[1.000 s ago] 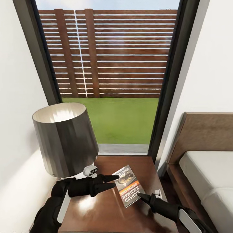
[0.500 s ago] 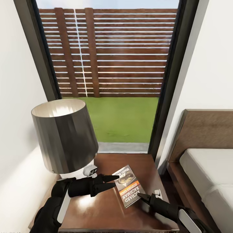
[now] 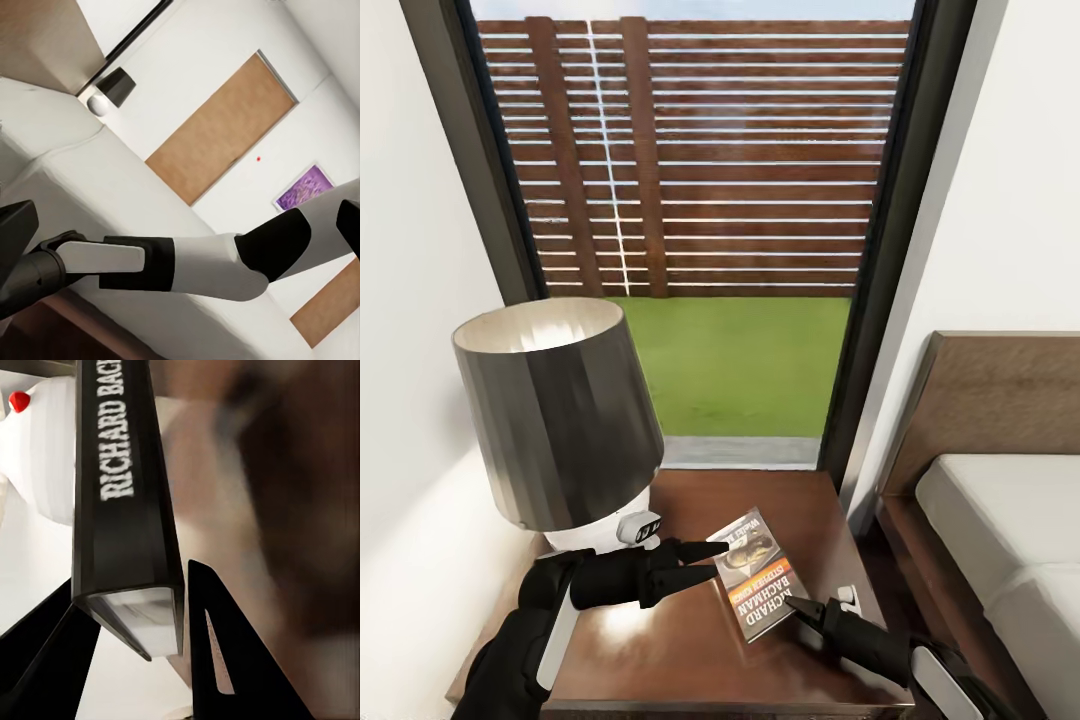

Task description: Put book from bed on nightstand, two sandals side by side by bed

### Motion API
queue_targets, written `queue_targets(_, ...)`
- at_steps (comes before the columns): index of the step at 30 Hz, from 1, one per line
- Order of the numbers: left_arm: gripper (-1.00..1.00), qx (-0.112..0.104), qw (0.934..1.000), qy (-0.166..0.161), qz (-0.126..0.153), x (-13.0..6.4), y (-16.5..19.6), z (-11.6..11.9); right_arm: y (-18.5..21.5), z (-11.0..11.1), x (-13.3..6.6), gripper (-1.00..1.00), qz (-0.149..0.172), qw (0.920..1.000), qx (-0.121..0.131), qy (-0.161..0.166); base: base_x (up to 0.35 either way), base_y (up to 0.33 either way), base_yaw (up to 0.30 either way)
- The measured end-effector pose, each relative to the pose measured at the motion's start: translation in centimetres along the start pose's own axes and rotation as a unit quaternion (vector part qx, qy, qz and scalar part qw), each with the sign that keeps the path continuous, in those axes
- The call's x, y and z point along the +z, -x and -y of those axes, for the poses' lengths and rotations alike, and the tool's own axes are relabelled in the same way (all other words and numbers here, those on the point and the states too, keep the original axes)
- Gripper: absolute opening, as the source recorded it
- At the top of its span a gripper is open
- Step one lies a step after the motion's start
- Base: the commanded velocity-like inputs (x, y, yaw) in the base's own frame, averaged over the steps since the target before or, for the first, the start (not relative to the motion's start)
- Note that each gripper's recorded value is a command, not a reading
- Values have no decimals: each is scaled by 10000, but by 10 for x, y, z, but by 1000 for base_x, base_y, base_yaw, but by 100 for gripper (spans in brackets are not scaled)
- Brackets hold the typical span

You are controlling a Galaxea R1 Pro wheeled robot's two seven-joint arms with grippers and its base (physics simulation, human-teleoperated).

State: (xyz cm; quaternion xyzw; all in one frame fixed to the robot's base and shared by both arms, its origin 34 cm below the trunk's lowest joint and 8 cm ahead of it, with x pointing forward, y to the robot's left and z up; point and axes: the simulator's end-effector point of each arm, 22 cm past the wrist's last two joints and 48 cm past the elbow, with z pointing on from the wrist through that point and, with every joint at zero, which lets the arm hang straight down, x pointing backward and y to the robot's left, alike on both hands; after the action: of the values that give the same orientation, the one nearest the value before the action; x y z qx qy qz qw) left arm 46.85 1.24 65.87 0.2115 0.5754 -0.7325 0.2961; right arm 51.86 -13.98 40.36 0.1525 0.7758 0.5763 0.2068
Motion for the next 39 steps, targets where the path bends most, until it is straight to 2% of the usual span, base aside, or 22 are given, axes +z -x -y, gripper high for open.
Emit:
queue_targets(10, 100, -39, 10000, 8, 8, -1, -1, -3, -1, 3, 1, -100, -10, 10000, 41, -14, 0, 0, 0)
queue_targets(15, 100, -138, 9999, 27, 24, -3, -5, -11, -5, 13, 2, -100, -42, 9999, 118, -68, 0, 0, 0)
queue_targets(39, 100, -200, 9998, 42, 39, -4, -7, -16, -3, 13, 2, -100, 0, 9998, 189, 11, 0, 0, 0)
